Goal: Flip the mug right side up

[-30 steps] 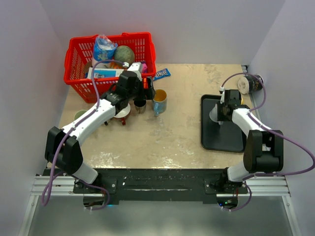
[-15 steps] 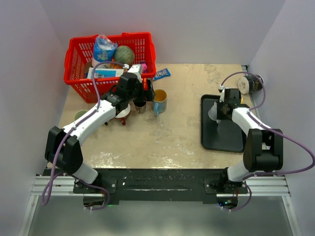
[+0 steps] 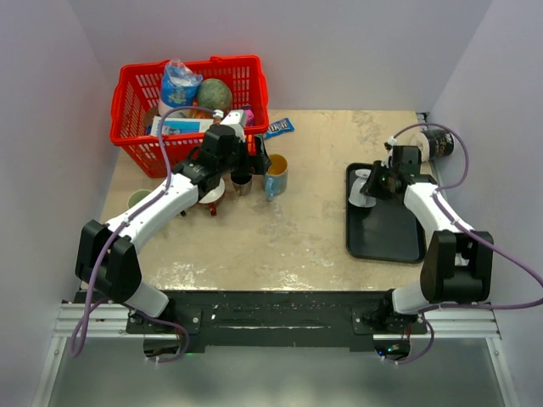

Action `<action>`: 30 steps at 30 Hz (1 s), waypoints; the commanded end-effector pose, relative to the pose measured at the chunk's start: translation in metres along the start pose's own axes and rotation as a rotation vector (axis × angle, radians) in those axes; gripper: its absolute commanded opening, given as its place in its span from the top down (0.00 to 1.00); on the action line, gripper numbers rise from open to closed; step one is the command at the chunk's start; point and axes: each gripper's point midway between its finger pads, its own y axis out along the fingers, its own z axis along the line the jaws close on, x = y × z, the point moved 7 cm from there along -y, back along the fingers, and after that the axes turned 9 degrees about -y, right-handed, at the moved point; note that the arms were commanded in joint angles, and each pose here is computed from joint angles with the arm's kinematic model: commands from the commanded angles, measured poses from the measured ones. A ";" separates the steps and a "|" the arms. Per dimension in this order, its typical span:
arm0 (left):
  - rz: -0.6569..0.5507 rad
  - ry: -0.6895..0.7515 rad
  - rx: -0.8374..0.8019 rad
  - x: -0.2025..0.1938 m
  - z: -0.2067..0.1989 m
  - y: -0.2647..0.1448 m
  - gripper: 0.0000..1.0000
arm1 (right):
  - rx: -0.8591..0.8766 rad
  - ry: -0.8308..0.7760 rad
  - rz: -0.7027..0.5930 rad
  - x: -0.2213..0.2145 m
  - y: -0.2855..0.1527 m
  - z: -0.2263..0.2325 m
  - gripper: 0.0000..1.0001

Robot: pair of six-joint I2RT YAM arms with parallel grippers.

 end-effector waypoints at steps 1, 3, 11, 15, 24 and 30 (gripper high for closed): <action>-0.049 -0.019 -0.122 0.016 -0.018 -0.012 0.02 | 0.235 0.110 -0.168 0.035 -0.035 0.040 1.00; -0.045 -0.026 -0.141 0.016 -0.020 -0.011 0.02 | 0.240 0.137 -0.179 0.037 -0.039 0.042 1.00; -0.022 -0.035 -0.174 0.012 -0.023 -0.008 0.02 | 0.094 0.121 -0.074 0.018 -0.034 0.025 1.00; -0.012 -0.036 -0.188 0.011 -0.024 -0.007 0.02 | 0.096 0.122 -0.091 0.016 -0.037 0.025 1.00; 0.014 0.042 -0.360 -0.001 -0.043 -0.007 0.02 | 0.201 0.229 -0.139 0.027 -0.049 0.041 1.00; -0.012 0.205 -0.489 -0.017 -0.074 -0.010 0.02 | 0.304 0.381 -0.163 0.038 -0.063 0.057 1.00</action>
